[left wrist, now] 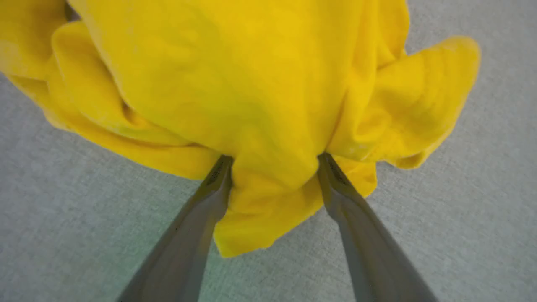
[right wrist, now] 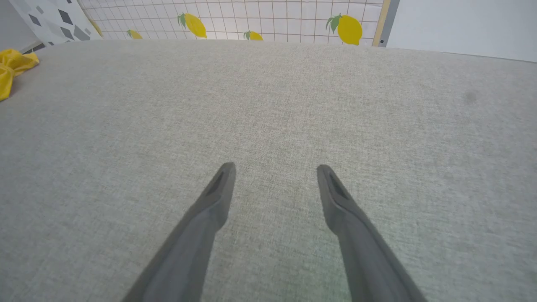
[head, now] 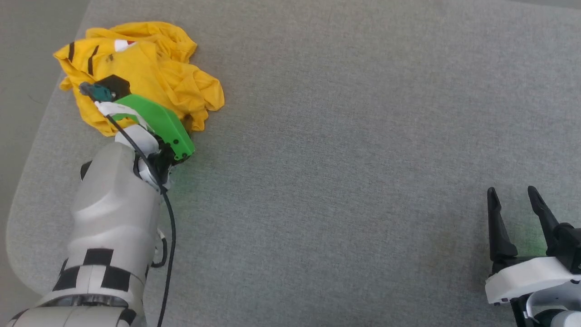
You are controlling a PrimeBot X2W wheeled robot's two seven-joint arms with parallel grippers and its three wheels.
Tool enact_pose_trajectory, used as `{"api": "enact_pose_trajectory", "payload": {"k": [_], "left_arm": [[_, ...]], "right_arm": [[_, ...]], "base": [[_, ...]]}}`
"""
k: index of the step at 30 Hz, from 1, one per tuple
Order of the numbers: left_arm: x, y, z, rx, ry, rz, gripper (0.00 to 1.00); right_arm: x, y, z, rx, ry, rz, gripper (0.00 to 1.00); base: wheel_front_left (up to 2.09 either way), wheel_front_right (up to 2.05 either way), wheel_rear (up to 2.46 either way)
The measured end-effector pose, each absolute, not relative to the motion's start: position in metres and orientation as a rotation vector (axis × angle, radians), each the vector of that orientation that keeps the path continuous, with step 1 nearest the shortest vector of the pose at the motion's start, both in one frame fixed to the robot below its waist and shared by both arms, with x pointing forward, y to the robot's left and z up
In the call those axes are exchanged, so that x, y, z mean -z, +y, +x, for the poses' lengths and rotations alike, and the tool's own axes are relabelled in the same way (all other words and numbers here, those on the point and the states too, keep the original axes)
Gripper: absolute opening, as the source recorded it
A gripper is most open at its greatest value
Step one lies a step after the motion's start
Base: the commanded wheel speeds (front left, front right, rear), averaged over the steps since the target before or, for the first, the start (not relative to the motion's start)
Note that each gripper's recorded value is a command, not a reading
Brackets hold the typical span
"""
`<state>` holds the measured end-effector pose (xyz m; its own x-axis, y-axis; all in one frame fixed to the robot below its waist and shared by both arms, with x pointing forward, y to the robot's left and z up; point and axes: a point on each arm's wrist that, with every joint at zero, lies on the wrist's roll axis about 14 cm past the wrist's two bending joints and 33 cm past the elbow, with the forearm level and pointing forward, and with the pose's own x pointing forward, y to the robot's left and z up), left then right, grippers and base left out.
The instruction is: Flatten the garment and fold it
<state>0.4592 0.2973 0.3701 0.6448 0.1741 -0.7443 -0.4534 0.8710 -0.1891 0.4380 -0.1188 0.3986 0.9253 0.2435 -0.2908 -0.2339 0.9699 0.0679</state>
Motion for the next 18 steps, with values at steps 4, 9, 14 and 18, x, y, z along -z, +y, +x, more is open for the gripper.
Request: {"api": "enact_pose_trajectory", "payload": {"k": [4, 9, 14, 18], "left_arm": [[-0.378, 0.301, 0.468, -0.376, 0.699, -0.366, 0.0], [-0.406, 0.308, 0.476, -0.362, 0.534, -0.321, 0.0], [-0.495, 0.325, 0.501, -0.302, 0.239, -0.195, 0.0], [-0.598, 0.33, 0.516, -0.218, 0.003, -0.041, 0.0]], "right_arm": [[-0.396, -0.118, 0.438, -0.246, 0.311, 0.032, 1.0], [-0.399, -0.111, 0.436, -0.266, 0.307, 0.044, 1.0], [-0.407, -0.097, 0.429, -0.301, 0.287, 0.079, 1.0], [-0.418, -0.089, 0.422, -0.319, 0.255, 0.114, 1.0]], "base": [[0.0, 0.0, 0.0], [0.0, 0.0, 0.0], [0.0, 0.0, 0.0], [0.0, 0.0, 0.0]]}}
